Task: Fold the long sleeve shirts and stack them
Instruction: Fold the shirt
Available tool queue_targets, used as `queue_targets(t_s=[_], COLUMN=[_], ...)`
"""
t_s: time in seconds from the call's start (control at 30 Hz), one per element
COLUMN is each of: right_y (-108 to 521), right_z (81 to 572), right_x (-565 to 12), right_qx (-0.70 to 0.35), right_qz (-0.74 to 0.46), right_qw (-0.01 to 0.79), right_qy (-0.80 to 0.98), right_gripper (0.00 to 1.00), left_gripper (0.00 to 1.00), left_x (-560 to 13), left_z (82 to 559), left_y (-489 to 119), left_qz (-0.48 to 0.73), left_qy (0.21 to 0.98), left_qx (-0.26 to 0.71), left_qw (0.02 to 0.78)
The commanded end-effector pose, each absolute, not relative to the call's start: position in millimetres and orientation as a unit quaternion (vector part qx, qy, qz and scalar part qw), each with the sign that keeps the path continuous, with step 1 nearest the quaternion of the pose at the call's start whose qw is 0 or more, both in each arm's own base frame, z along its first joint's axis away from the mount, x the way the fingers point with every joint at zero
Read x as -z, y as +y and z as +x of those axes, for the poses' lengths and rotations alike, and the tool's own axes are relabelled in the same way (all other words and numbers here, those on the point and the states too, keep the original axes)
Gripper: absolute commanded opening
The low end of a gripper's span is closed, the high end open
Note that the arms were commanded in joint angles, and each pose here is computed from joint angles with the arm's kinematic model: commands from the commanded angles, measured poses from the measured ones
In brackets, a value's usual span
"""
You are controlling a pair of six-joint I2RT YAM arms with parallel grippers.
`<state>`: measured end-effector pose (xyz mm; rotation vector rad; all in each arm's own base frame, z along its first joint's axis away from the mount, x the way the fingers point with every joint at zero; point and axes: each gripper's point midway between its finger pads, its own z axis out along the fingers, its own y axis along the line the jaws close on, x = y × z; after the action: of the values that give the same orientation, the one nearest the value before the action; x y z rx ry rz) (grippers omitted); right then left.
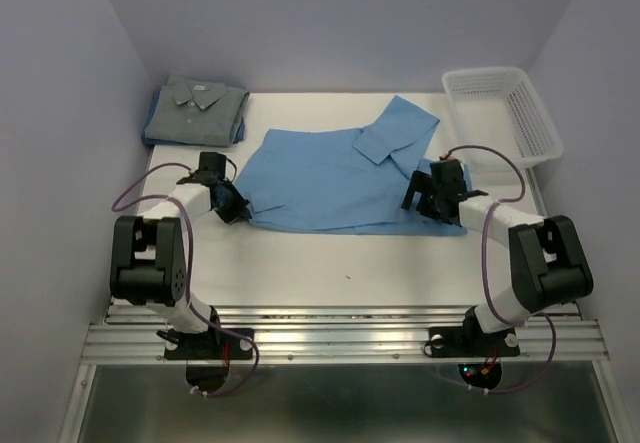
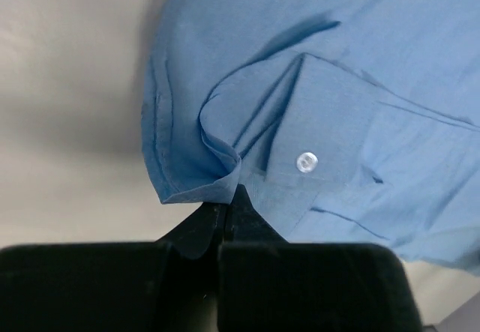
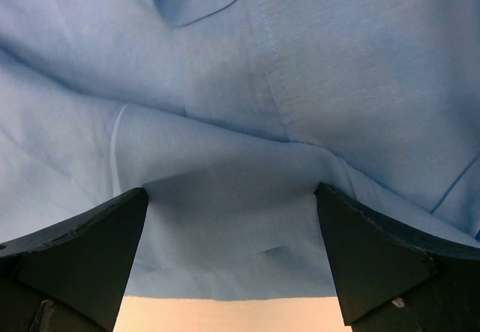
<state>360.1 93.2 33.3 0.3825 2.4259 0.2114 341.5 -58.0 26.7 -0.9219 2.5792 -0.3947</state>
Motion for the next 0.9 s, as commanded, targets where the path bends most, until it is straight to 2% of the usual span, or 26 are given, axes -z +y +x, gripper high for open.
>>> queue_targets(t_s=[0.0, 0.17, 0.33, 0.6, 0.77, 0.8, 0.83, 0.87], right_y=[48.7, 56.6, 60.3, 76.0, 75.2, 74.0, 73.7, 71.0], right_z=[292.8, 267.6, 258.7, 249.2, 259.4, 264.8, 262.9, 266.5], right_x=[-9.1, -18.5, -24.4, -25.5, -60.6, -72.5, -76.3, -90.8], right_qx=[-0.016, -0.051, -0.067, -0.110, -0.118, -0.118, -0.120, -0.117], right_qz=[0.206, 0.192, 0.182, 0.150, 0.150, 0.152, 0.152, 0.156], right_qw=[0.246, 0.228, 0.228, 0.212, 0.258, 0.274, 0.278, 0.298], right_qy=[0.947, 0.953, 0.954, 0.959, 0.947, 0.942, 0.941, 0.934], right_gripper=[1.00, 1.00, 1.00, 1.00, 1.00, 1.00, 1.00, 1.00], left_gripper=[0.00, 0.00, 0.00, 0.00, 0.00, 0.09, 0.34, 0.65], left_x=[-68.0, -133.3, -191.2, -155.7, -106.0, -98.6, -93.2, -87.1], left_z=[293.0, 280.9, 282.4, 245.1, 224.5, 219.6, 214.7, 207.0], left_y=[-80.1, -69.3, -78.0, -78.5, -69.3, -67.6, -66.2, -62.3], left_qz=[-0.318, -0.321, -0.301, -0.329, -0.361, -0.368, -0.374, -0.380], left_qy=[0.918, 0.902, 0.879, 0.876, 0.892, 0.896, 0.899, 0.903], left_qx=[0.149, 0.134, 0.181, 0.190, 0.138, 0.125, 0.113, 0.091], left_qw=[0.183, 0.258, 0.323, 0.298, 0.234, 0.216, 0.200, 0.177])
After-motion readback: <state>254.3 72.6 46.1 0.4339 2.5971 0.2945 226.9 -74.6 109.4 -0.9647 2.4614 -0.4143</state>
